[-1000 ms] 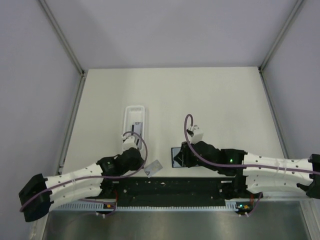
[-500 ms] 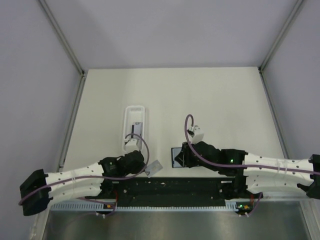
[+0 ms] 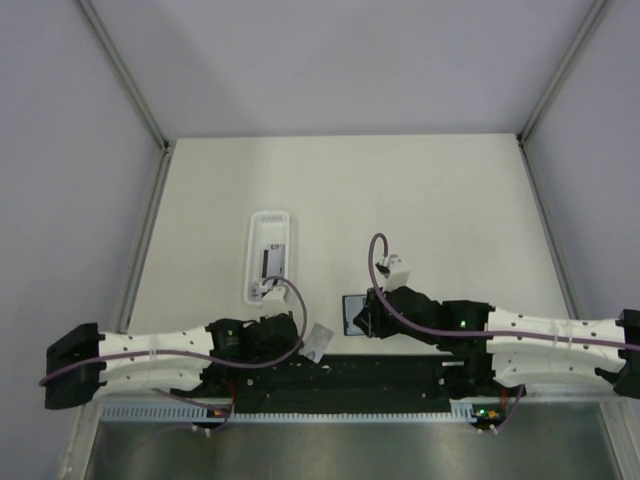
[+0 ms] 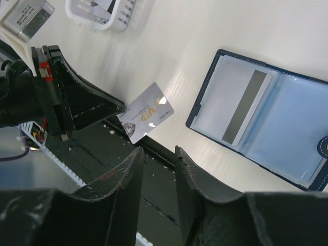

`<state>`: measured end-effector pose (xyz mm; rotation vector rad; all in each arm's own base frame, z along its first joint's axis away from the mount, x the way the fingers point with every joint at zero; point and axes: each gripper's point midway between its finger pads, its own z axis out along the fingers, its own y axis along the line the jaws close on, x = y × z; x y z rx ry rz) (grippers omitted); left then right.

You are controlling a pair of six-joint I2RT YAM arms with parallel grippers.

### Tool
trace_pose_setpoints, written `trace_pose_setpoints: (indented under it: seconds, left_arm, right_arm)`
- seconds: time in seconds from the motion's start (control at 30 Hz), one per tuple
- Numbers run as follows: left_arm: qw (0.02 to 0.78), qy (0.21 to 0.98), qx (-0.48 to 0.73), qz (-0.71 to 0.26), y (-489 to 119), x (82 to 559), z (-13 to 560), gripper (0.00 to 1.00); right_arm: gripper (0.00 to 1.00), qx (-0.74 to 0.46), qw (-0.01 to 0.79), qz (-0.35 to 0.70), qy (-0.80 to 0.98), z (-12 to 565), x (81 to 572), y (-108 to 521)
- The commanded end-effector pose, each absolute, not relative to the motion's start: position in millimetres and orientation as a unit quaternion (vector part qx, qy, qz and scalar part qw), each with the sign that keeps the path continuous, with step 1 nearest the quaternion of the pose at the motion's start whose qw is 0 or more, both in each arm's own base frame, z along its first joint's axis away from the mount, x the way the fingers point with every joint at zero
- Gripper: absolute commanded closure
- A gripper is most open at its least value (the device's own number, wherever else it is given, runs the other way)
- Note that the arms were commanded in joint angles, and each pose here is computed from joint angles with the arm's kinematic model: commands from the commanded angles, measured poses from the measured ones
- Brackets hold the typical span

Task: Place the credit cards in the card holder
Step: Pick up the credit card at the corner of the board.

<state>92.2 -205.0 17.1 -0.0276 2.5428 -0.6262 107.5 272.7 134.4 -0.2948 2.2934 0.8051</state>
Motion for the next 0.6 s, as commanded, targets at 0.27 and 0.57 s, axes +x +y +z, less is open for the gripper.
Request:
trace_pose_setpoints:
  seconds: [0.27,0.57]
  left_arm:
    - [0.246,0.940,0.007,-0.236,-219,80,29,1.00]
    - [0.266,0.928,0.017,-0.260,-226,82,57,1.00]
  right_arm:
    - [0.68,-0.092,0.346,0.315,0.879,137,112,270]
    - [0.63,-0.087,0.256,0.411,0.870,115,78,301]
